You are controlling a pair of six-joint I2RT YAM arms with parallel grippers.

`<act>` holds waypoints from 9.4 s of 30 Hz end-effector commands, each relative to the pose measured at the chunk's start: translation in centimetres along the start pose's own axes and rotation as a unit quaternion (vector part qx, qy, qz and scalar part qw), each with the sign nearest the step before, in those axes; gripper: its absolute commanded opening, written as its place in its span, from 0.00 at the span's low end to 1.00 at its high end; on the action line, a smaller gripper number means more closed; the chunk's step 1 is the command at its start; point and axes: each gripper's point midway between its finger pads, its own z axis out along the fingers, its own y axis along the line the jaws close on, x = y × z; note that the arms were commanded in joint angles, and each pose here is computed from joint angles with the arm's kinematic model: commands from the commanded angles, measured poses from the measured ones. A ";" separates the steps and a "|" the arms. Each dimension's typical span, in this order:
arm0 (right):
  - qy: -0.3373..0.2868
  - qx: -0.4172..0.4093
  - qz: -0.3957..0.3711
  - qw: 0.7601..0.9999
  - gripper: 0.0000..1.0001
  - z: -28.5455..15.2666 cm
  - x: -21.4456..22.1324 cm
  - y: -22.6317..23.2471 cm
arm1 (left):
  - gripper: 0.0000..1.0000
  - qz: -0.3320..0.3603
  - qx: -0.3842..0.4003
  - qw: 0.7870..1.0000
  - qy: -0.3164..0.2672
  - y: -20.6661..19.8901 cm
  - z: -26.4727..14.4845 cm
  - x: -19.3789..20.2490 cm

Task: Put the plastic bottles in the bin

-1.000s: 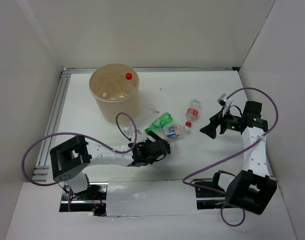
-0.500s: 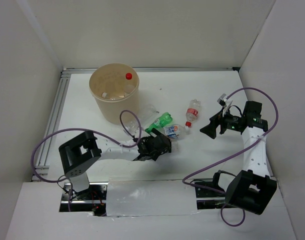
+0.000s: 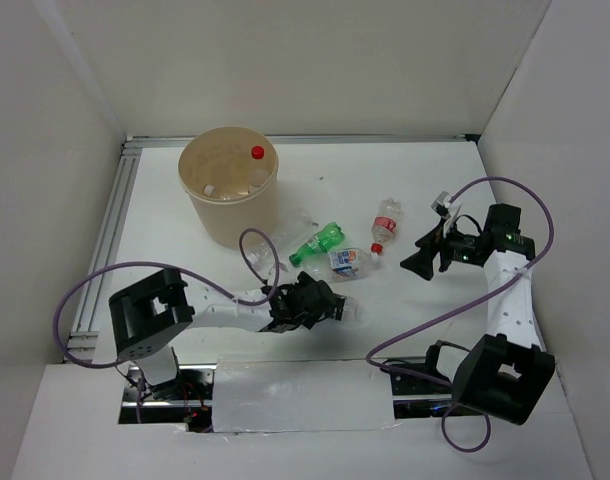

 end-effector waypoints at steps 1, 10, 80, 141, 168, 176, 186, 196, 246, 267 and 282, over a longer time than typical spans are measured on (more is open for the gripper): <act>-0.007 -0.020 -0.008 1.000 0.84 -0.2 -0.4 0.8 | 0.00 -0.039 0.012 0.999 0.005 0.0 -2.5 0.5; -0.001 -0.021 -0.018 1.000 0.14 -0.2 0.0 0.6 | 0.00 0.224 0.159 0.959 -0.077 -10.4 -14.2 -3.5; -0.153 -0.020 -0.448 0.880 0.34 10.2 -29.7 12.0 | 1.00 0.440 0.030 0.897 -0.020 7.1 -13.3 -5.9; 0.008 0.112 0.200 0.973 1.00 -0.3 -4.3 -10.2 | 0.96 0.687 -0.045 0.713 -0.132 -13.2 8.1 -10.7; 0.040 0.220 0.232 0.947 1.00 2.5 -2.1 -14.6 | 0.04 0.569 0.209 0.770 -0.200 -25.7 -12.3 -11.3; 0.049 0.222 0.238 0.944 1.00 6.0 -2.7 -13.8 | 0.07 0.405 0.196 0.825 -0.343 -27.5 -20.1 -25.8; 0.102 0.241 0.247 0.933 1.00 12.4 -1.0 -14.7 | 0.46 0.345 0.056 0.842 -0.411 -22.5 -17.7 -37.6; 0.143 0.317 0.286 0.893 0.99 15.4 2.2 -18.1 | 0.99 0.421 0.122 0.813 -0.382 -23.8 -20.7 -34.1; -0.218 -0.101 -0.025 0.971 0.96 24.7 -39.0 6.7 | 0.99 0.505 0.019 0.842 -0.189 2.3 -14.1 -7.5; 0.008 0.035 0.120 0.992 0.86 4.4 -7.8 -6.2 | 0.92 0.698 -0.088 0.691 -0.169 -12.9 0.4 -14.1; 0.031 0.041 0.161 0.986 0.86 2.4 0.7 -4.7 | 0.93 0.706 -0.181 0.663 -0.167 -11.1 6.1 -18.9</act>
